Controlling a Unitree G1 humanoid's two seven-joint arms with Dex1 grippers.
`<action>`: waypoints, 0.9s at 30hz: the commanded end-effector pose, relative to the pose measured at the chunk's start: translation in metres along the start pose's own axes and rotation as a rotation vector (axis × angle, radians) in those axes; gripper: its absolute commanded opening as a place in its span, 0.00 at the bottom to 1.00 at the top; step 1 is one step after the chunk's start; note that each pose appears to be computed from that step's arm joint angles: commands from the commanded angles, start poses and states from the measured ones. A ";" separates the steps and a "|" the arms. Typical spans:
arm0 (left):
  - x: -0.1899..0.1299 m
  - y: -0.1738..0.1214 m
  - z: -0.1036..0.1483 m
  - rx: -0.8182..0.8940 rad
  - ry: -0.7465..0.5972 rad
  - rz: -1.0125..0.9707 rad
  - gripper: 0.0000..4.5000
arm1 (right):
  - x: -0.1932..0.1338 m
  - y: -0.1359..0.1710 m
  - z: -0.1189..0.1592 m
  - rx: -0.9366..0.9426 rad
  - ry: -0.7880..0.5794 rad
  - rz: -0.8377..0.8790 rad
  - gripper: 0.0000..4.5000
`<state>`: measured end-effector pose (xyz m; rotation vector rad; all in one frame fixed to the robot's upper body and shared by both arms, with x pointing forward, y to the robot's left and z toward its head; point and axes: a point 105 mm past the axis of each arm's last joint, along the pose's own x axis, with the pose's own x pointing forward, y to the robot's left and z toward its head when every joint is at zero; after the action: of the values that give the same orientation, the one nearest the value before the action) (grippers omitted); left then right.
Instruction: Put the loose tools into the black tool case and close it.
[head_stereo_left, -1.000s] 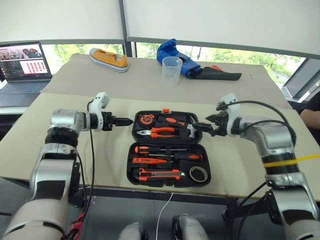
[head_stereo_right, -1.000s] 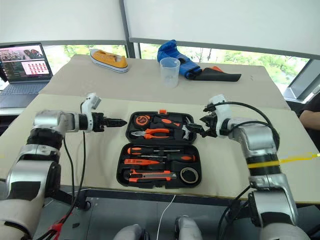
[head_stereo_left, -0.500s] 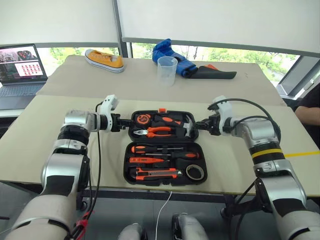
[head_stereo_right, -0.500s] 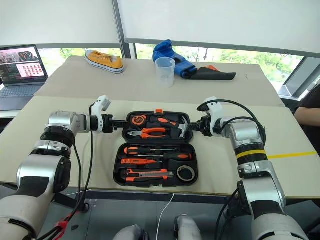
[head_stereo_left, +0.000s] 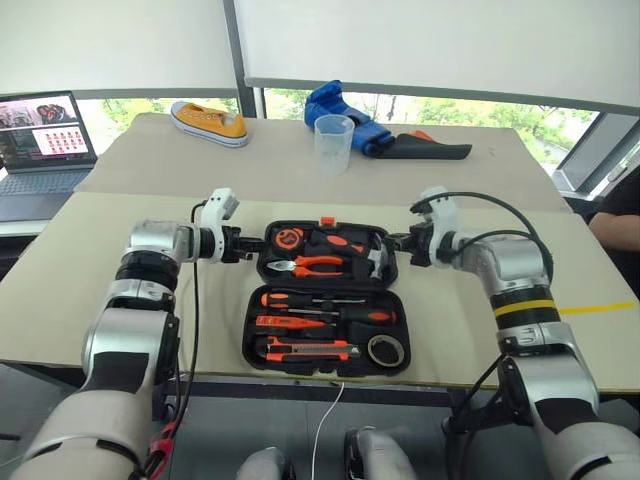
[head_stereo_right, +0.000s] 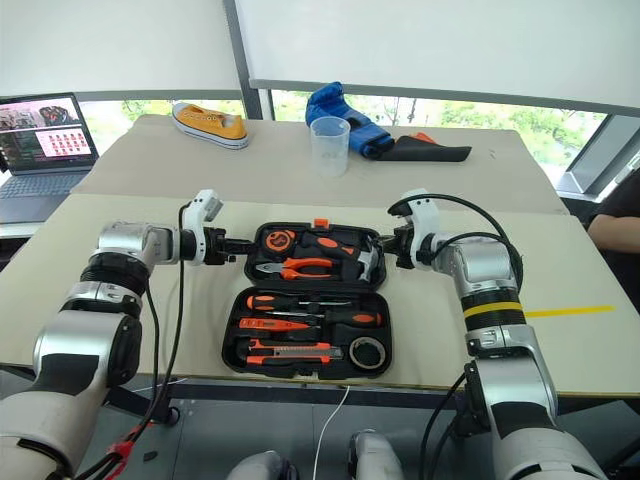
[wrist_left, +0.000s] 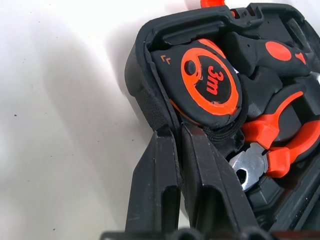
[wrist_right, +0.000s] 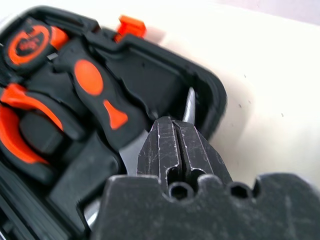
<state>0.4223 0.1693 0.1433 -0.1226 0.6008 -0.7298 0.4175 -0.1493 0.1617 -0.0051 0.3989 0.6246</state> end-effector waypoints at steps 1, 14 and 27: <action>0.002 0.000 -0.001 0.036 0.014 0.012 0.00 | -0.010 -0.006 0.015 -0.023 -0.029 -0.046 0.13; 0.002 0.005 -0.003 0.029 0.004 0.042 0.00 | -0.011 -0.001 -0.024 0.029 0.102 -0.058 0.23; 0.000 0.006 -0.002 0.035 0.004 0.045 0.00 | -0.023 -0.018 -0.002 0.010 0.029 -0.126 0.47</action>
<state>0.4249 0.1709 0.1427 -0.1062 0.5896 -0.7061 0.4063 -0.1785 0.1400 0.0054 0.5178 0.4831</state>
